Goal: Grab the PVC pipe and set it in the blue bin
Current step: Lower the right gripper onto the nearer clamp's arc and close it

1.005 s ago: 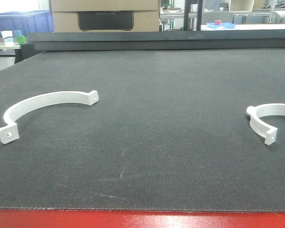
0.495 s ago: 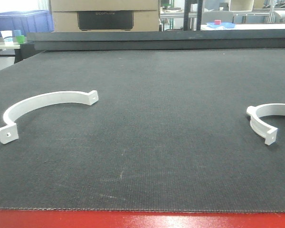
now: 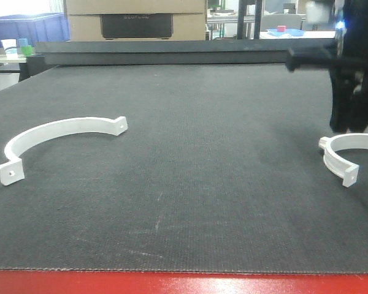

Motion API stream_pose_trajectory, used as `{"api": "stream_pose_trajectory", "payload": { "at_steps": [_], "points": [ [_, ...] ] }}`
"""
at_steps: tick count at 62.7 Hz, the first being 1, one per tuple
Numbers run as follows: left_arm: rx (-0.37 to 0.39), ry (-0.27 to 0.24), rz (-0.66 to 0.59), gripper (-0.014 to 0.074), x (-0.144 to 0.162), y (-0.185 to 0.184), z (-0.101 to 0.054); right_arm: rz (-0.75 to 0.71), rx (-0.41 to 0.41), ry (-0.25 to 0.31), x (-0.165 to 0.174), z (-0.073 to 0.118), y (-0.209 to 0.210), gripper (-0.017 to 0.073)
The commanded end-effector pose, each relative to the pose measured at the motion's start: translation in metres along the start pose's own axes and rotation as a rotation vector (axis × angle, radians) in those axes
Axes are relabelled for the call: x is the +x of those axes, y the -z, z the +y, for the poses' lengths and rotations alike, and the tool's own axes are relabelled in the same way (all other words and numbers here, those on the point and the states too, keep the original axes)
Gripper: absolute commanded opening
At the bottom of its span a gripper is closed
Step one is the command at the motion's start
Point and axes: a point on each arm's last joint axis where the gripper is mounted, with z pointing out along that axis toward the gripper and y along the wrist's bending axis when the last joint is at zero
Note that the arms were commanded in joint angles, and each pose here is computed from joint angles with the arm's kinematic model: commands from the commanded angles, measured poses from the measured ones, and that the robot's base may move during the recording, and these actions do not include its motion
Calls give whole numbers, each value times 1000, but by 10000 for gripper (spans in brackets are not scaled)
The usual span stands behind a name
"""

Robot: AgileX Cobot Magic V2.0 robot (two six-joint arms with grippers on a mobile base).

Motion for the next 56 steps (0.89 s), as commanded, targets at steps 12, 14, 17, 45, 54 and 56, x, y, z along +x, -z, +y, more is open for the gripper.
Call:
{"api": "stream_pose_trajectory", "payload": {
  "at_steps": [12,14,17,45,54,56],
  "points": [
    [7,9,-21,-111,-3,3,0,29,22,7,-4,1,-15,253],
    [7,9,-20,-111,-3,2,0,21,19,7,-5,1,-15,287],
    [7,9,-20,-111,-3,2,0,9,15,7,-6,1,-15,318],
    [7,9,-20,-111,-3,2,0,54,29,5,-10,2,-40,232],
    [7,9,-20,-111,-3,2,0,51,28,5,-11,3,-42,232],
    [7,9,-20,-111,-3,2,0,51,28,5,-11,3,-42,232]
  ]
}}
